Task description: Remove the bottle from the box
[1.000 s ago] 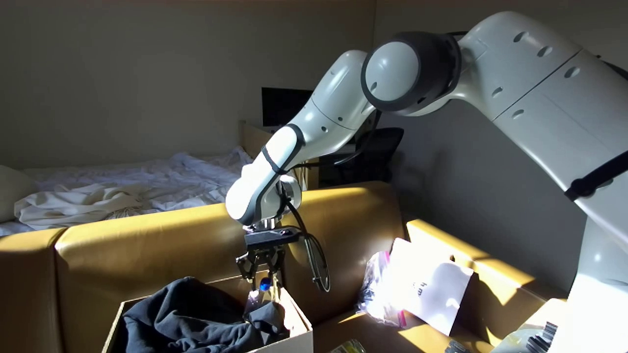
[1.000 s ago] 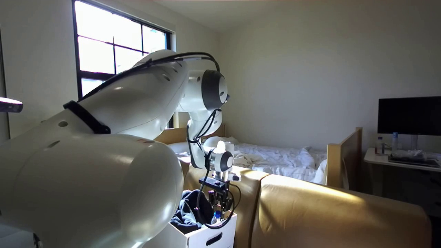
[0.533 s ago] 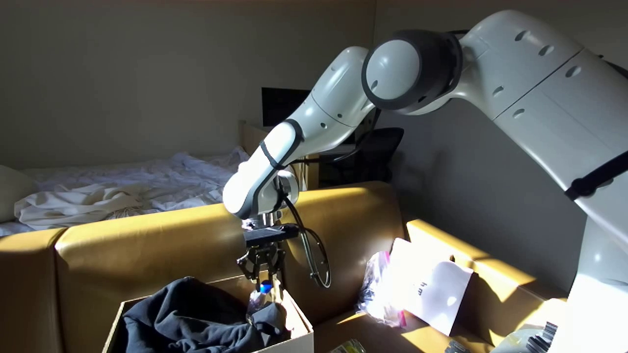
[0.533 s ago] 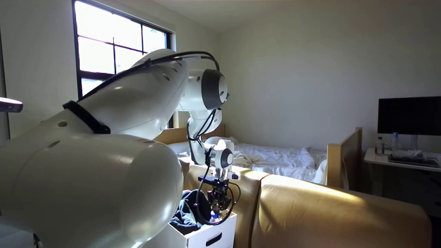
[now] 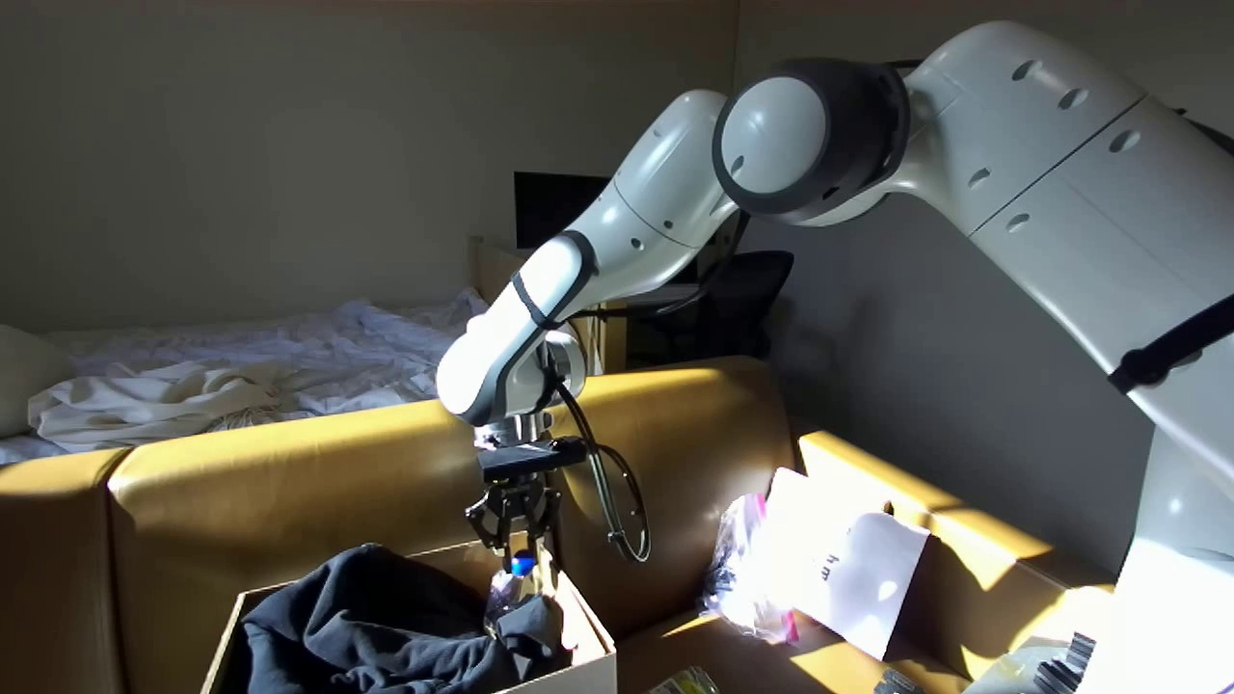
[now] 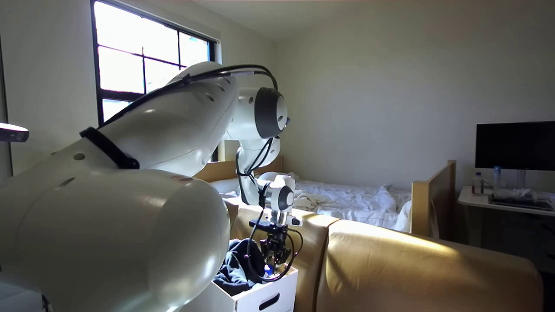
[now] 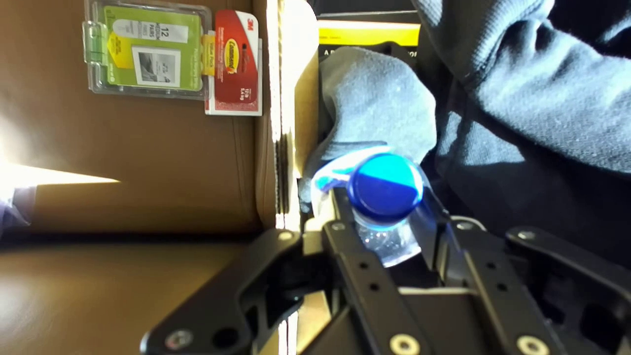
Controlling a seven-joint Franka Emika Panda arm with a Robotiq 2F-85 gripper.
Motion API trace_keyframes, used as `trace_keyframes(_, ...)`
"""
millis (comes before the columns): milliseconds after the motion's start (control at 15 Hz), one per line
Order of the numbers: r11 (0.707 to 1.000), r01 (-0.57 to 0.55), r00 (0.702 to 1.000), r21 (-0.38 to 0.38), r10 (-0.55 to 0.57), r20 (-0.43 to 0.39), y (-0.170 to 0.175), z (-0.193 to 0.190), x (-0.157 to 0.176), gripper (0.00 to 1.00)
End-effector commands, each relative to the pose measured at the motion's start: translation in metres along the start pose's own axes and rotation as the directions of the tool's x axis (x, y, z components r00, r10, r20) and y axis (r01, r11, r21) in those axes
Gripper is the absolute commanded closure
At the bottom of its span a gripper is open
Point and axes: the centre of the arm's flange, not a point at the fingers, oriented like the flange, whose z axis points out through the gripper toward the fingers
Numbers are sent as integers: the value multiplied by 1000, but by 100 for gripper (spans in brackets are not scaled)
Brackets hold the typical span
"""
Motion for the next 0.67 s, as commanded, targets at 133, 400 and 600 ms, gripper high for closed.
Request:
trace_keyframes(133, 998, 36, 999, -59, -34, 38, 6, -14, -4, 84)
trace_keyframes(400, 999, 22, 1000, -46, -22, 5, 5, -14, -2, 84)
trace_keyframes(600, 1000, 10, 1000, -23, -10, 14, 3, -14, -3, 84)
